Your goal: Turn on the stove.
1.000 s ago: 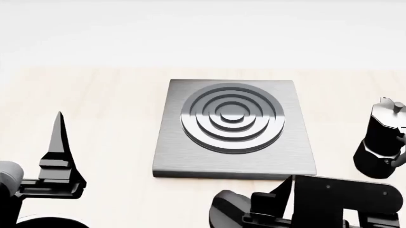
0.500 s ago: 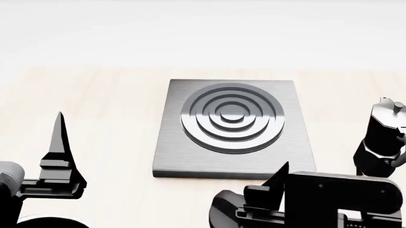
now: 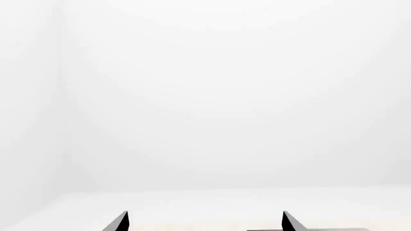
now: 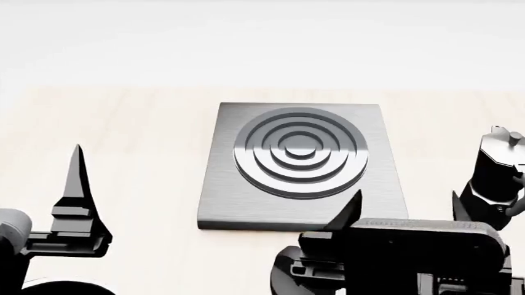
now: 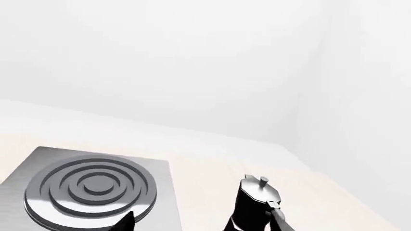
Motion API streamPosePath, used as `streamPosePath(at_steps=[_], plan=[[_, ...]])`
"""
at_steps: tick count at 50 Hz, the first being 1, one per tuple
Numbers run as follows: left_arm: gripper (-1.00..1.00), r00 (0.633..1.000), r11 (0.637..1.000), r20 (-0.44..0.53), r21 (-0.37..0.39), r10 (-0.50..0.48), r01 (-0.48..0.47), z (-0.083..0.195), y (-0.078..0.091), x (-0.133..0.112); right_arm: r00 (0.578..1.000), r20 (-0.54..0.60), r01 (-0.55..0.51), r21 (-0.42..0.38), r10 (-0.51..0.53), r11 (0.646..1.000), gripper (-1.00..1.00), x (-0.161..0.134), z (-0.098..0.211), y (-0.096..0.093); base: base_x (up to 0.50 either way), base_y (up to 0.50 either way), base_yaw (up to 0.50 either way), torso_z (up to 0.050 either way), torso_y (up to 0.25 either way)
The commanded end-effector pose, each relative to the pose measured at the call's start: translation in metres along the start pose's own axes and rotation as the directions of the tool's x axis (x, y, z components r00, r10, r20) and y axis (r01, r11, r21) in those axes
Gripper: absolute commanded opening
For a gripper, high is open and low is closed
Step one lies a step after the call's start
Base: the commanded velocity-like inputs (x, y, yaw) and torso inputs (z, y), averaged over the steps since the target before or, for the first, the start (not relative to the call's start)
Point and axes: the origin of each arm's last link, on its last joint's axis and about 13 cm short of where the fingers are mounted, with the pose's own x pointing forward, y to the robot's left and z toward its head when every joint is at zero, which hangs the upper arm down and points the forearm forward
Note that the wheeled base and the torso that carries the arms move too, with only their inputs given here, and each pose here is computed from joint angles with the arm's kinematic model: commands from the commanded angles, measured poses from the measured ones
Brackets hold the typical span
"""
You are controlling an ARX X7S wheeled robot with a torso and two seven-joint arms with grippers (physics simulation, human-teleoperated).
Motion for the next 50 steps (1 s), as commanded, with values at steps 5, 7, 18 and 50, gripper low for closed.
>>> streamPosePath(at_steps=[5, 7, 18, 50], plan=[[1.00, 1.000, 1.000, -0.001, 0.001, 0.001, -0.001, 0.000, 0.000, 0.000, 0.996, 0.081, -0.029, -0.038, 0.032, 0.999, 1.00, -0.001, 0.003, 0.005, 0.00, 0.00, 0.00, 0.000, 0.000], [1.00, 1.000, 1.000, 0.000, 0.000, 0.000, 0.000, 0.000, 0.000, 0.000, 0.996, 0.086, -0.035, -0.045, 0.039, 0.998, 1.00, -0.001, 0.003, 0.006, 0.00, 0.00, 0.00, 0.000, 0.000], [1.00, 1.000, 1.000, -0.002, -0.001, 0.001, -0.001, 0.000, 0.000, 0.000, 0.991, 0.117, -0.053, -0.065, 0.061, 0.996, 1.00, -0.003, 0.005, 0.009, 0.00, 0.00, 0.00, 0.000, 0.000], [1.00, 1.000, 1.000, 0.010, -0.005, -0.010, 0.010, 0.003, -0.001, -0.002, 0.979, 0.202, -0.012, -0.074, 0.027, 0.997, 1.00, -0.011, 0.020, 0.006, 0.00, 0.00, 0.00, 0.000, 0.000]])
